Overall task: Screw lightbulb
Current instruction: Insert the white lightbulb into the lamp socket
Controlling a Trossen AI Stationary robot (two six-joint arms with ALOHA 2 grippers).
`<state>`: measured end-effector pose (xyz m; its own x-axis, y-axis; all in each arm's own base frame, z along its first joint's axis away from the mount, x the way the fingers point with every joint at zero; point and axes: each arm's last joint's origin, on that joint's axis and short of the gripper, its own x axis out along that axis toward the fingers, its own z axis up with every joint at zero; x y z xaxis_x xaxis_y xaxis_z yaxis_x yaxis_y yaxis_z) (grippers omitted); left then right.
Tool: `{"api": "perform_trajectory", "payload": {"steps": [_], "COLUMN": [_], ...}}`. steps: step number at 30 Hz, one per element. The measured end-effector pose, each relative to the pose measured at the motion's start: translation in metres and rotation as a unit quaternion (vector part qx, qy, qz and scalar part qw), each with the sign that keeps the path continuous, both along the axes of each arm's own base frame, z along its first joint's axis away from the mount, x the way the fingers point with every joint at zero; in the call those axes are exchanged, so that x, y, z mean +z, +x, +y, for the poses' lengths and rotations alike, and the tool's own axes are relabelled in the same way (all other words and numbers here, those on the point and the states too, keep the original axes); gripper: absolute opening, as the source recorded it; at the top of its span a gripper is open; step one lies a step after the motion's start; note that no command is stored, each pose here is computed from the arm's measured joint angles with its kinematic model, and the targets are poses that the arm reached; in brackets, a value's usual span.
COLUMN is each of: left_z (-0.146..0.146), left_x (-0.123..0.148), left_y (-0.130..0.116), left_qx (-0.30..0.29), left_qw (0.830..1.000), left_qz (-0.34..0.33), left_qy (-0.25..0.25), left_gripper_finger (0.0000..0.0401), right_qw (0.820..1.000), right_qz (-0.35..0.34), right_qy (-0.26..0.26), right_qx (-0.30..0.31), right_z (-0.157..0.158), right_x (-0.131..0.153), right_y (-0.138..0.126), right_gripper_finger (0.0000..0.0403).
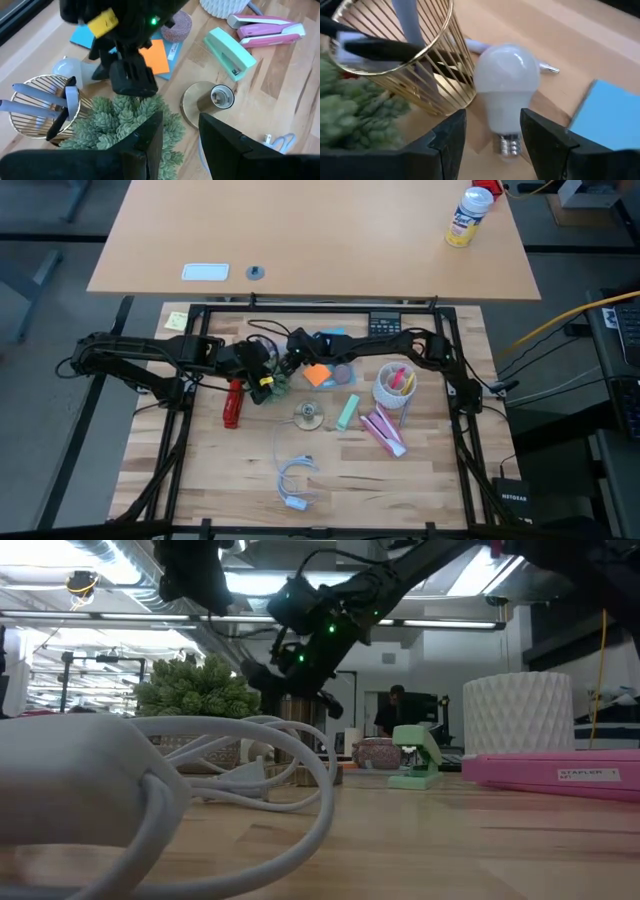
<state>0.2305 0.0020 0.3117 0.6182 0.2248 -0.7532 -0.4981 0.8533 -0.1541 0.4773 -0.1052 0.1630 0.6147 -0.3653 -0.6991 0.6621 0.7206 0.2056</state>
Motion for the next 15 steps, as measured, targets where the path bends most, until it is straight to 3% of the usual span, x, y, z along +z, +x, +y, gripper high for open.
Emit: {"api": "perform_trajectory", "payload": {"steps": [15], "left_z": [0.0], "left_x": [0.0], "left_y": [0.0], "left_qx": [0.001], "left_qw": [1.0], "left_qz": [-0.001], "left_qy": [-0.001], "left_gripper_finger": [0.0117], "right_qw": [0.999], "right_qz": [0.048], "right_qy": [-0.019], "right_qx": [-0.018], "right_z": [-0.004], "right_x": [-0.039], "right_y": [0.002], "right_gripper_finger": [0.0193]}}
